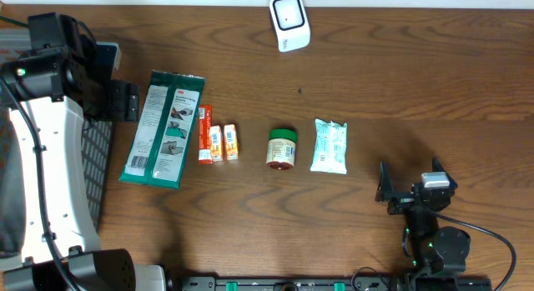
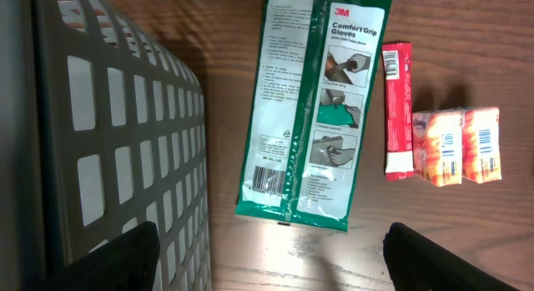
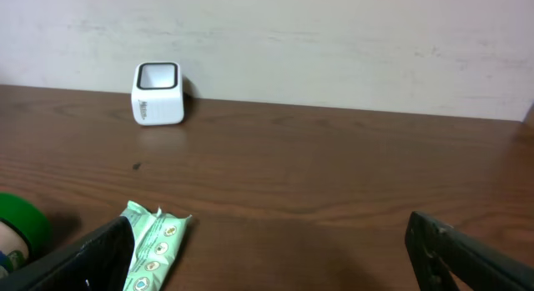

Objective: Scan the item barcode

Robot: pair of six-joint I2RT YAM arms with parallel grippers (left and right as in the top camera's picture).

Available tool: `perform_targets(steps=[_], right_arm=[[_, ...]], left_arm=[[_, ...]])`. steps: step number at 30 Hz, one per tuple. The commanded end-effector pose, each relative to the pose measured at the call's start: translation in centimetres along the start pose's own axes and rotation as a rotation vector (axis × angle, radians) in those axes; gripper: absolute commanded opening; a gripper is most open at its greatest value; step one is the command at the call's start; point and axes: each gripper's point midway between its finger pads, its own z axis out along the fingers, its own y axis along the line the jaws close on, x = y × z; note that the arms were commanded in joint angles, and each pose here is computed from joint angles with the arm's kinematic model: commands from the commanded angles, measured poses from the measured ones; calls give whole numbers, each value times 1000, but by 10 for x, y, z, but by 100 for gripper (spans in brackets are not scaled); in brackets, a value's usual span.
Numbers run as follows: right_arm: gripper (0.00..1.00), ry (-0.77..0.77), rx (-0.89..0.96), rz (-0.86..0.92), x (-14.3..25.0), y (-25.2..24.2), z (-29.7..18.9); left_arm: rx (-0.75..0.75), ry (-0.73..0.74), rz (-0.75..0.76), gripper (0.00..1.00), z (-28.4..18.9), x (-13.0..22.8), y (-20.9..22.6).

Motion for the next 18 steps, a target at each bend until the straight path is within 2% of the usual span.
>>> perform_targets(steps=[1,13,18], right_arm=[[99,0,0,12,0,0,0],[99,0,0,12,0,0,0],[99,0,0,12,0,0,0]], left_arm=[[7,-22,0,86,-7,0,-1],[3,-83,1,87,-8,-15,1],[194,-57,-228,86,-10,-11,-31]])
